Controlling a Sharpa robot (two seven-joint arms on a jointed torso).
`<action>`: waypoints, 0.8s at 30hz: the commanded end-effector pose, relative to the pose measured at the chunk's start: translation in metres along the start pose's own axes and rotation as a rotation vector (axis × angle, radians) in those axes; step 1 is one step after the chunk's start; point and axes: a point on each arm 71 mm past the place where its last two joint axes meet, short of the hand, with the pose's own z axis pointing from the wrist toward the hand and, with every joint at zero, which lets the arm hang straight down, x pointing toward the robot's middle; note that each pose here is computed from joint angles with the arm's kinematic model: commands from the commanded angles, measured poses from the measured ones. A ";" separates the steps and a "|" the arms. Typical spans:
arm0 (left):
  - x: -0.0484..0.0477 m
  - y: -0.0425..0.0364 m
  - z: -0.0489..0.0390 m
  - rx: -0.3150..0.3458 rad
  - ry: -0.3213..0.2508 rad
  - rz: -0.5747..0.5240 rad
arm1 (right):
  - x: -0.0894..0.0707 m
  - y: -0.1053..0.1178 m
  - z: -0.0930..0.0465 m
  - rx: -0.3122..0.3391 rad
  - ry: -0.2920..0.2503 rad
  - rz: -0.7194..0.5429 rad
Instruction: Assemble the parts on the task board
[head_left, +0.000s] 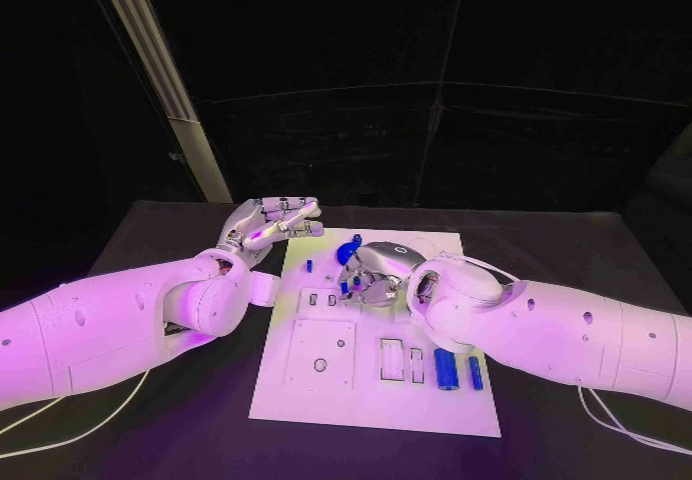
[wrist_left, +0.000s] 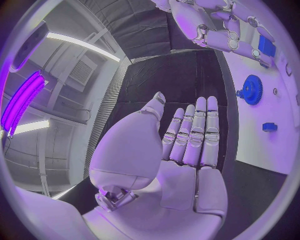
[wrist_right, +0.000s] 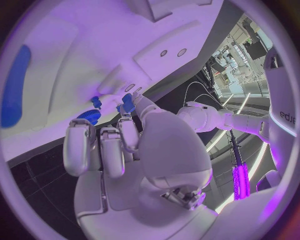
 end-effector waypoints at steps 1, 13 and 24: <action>0.0010 -0.0015 0.0008 0.007 0.004 -0.006 | 0.002 0.001 0.001 0.004 0.015 -0.044; 0.0014 -0.0013 0.0012 0.006 0.007 -0.007 | 0.010 0.002 0.006 0.011 0.043 -0.064; 0.0012 -0.0014 0.0010 0.006 0.006 -0.007 | 0.013 0.003 0.009 0.013 0.055 -0.075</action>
